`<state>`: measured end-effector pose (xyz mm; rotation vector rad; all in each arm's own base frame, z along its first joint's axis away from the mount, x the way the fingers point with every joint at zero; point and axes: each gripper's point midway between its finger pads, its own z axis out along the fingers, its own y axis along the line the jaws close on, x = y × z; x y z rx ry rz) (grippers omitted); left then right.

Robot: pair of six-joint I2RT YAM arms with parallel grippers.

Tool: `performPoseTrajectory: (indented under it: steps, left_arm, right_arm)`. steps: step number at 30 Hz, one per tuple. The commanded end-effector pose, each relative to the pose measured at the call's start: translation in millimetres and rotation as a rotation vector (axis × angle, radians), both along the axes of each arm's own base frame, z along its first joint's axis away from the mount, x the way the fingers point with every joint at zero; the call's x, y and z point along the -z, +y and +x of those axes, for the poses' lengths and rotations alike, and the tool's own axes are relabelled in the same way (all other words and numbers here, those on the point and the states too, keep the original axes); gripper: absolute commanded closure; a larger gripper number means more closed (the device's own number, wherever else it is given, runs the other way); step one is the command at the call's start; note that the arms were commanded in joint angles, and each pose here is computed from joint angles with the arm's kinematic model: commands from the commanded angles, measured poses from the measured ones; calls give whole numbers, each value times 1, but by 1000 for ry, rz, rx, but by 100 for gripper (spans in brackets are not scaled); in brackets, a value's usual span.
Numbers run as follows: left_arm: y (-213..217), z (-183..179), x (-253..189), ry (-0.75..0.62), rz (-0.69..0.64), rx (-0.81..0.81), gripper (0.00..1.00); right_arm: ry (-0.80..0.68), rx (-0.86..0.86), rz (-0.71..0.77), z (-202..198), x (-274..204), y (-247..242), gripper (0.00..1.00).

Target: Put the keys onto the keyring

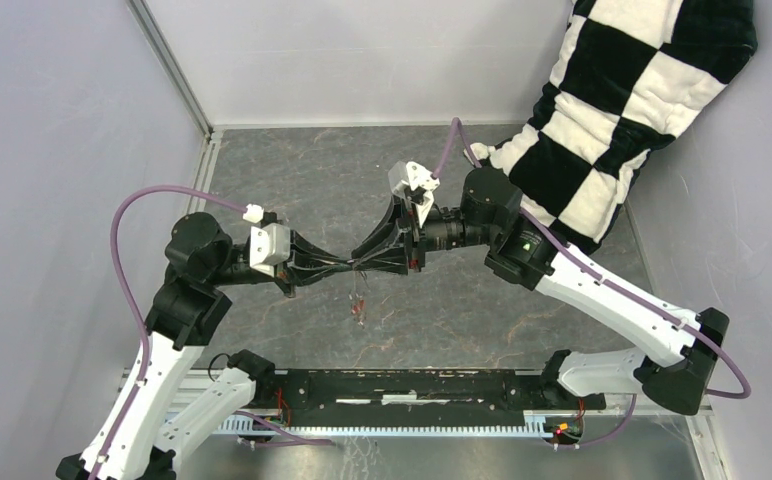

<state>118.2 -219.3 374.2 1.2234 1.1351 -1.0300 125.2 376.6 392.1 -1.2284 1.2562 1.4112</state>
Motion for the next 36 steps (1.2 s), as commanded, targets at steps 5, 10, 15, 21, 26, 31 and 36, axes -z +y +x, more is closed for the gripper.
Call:
performPoseTrajectory:
  steps: [5,10,15,21,26,31,36]
  left_arm:
    - [2,-6,-22,-91,-29,15,98]
    - [3,-9,-19,-98,-11,20,98]
    - [4,-9,-10,-79,16,26,87]
    - [7,2,12,-78,131,8,60]
    - [8,11,17,-110,185,3,62]
    - [6,21,24,-84,218,-9,71]
    - [7,24,30,-89,244,-10,83]
  right_arm:
    - [-23,4,-23,1,6,4,99]
    - [-65,82,-91,14,8,-2,100]
    - [-74,87,-141,16,9,-4,100]
    - [-124,123,-234,27,9,-5,100]
    - [-151,130,-306,28,17,0,100]
    - [-178,134,-367,24,20,6,100]
    - [-192,129,-386,21,18,11,100]
